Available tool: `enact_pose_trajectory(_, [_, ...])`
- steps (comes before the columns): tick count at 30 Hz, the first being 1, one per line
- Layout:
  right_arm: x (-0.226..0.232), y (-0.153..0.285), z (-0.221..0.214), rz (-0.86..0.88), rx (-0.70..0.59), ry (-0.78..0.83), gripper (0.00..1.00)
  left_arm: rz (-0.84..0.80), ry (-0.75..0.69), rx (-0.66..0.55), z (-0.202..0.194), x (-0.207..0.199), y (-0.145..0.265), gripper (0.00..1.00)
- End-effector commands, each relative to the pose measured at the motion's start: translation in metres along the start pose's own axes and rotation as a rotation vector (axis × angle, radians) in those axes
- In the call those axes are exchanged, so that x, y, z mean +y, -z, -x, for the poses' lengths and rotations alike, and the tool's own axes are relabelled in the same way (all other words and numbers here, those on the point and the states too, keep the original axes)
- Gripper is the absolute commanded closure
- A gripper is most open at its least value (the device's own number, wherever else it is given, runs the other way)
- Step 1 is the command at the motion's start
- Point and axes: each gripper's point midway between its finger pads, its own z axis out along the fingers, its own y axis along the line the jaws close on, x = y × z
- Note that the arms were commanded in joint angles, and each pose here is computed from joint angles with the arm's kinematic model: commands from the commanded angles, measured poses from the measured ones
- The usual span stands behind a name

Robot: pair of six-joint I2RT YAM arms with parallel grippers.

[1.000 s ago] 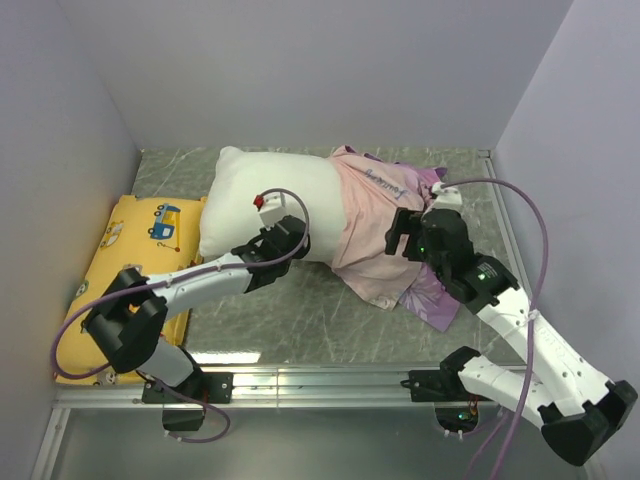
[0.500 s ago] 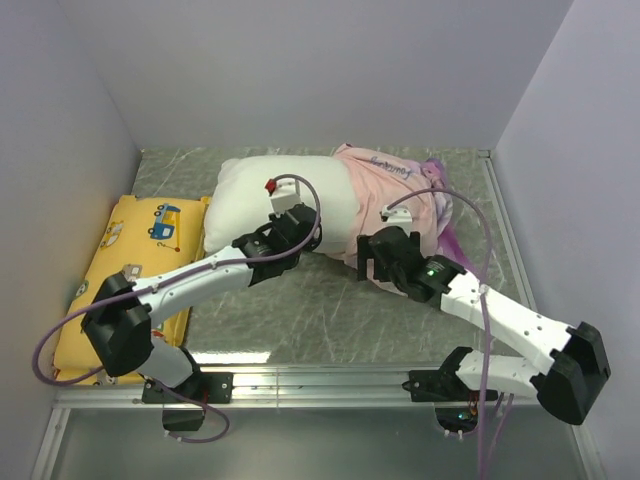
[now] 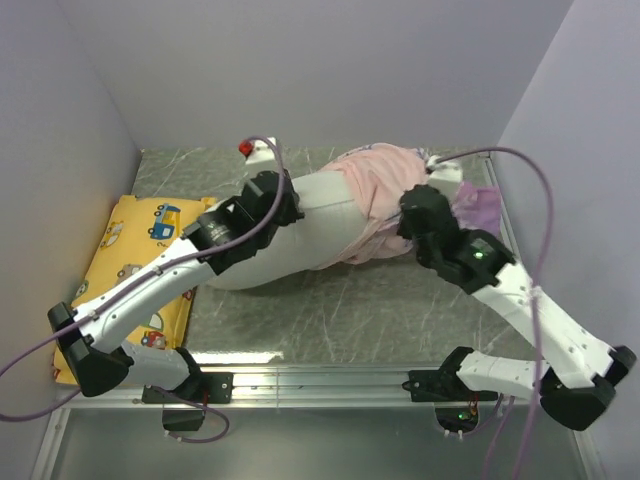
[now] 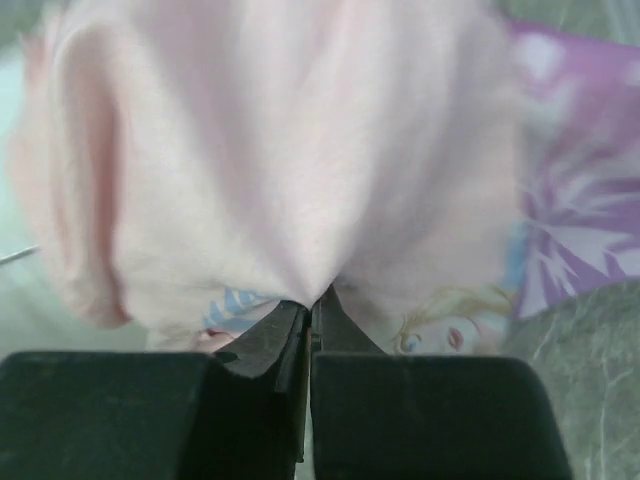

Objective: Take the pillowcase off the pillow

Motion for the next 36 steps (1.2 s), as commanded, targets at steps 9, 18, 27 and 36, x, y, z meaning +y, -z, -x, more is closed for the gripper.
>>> enact_pose_trajectory(9, [-0.021, 0.058, 0.103, -0.008, -0.149, -0.061, 1.00, -0.003, 0.171, -0.035, 0.092, 0.065, -0.042, 1.00])
enact_pose_trajectory(18, [0.025, -0.087, -0.039, 0.019, 0.199, 0.049, 1.00, -0.127, 0.193, 0.212, 0.011, 0.062, -0.117, 0.80])
enact_pose_trajectory(27, [0.023, -0.126, -0.057, -0.011, 0.233, 0.022, 0.97, -0.087, 0.128, -0.040, 0.095, 0.055, -0.040, 0.19])
enact_pose_trajectory(36, [0.037, -0.130, -0.039, 0.017, 0.234, 0.035, 0.95, 0.004, 0.178, 0.090, -0.029, 0.096, -0.031, 0.12])
